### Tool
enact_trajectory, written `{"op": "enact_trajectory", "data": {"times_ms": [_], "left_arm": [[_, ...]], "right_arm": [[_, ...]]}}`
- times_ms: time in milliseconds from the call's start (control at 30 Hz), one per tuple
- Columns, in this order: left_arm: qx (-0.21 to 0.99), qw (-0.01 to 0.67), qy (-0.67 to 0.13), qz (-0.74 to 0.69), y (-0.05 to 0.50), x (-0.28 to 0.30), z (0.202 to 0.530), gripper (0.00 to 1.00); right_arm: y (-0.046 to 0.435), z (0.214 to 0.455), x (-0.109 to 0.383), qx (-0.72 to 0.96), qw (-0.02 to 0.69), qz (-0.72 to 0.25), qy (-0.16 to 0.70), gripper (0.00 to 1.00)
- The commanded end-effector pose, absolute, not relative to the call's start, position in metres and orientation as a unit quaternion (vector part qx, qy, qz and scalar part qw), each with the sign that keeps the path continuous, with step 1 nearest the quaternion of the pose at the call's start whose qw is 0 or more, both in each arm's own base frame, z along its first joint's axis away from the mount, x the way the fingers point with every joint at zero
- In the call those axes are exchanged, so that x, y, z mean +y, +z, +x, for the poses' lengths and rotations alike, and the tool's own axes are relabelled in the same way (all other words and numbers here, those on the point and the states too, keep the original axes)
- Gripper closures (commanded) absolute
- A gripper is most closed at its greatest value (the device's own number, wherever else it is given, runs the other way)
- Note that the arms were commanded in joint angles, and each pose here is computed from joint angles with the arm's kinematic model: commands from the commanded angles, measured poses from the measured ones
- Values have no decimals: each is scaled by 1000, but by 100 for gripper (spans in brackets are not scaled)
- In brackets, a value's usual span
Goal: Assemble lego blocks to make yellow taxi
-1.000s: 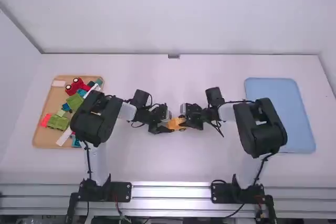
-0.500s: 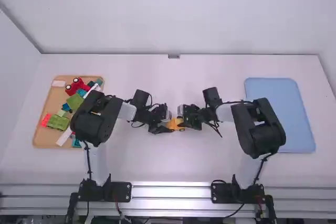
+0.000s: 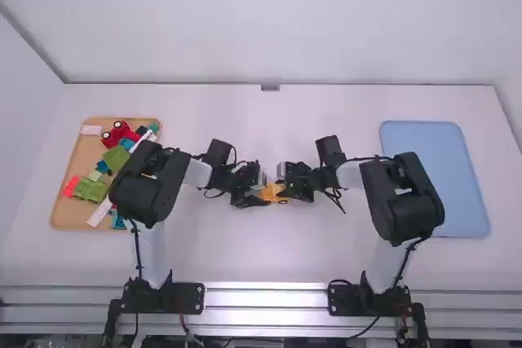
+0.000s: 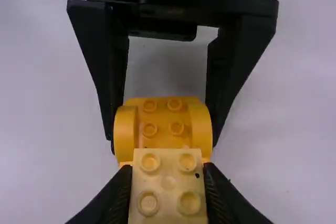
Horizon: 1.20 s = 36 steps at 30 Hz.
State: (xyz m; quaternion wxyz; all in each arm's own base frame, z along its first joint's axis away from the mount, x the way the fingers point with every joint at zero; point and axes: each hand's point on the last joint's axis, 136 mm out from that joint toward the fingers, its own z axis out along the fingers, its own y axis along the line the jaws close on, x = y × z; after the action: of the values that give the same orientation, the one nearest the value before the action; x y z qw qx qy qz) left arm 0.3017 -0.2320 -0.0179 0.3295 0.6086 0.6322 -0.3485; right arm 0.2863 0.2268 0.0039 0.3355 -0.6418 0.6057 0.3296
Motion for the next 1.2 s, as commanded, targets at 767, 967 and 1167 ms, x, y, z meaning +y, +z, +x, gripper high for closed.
{"op": "enact_trajectory", "data": {"times_ms": [767,967,1167], "left_arm": [[698,253,-313,592,-63,-210,284,50],[699,251,-313,592,-63,-209,284,51],[698,253,-312,592,-63,-209,284,51]], "right_arm": [[10,300,234,657,304,-631,279,100],[1,293,225,667,279,-634,276,100],[12,299,225,653,307,-624,298,100]]}}
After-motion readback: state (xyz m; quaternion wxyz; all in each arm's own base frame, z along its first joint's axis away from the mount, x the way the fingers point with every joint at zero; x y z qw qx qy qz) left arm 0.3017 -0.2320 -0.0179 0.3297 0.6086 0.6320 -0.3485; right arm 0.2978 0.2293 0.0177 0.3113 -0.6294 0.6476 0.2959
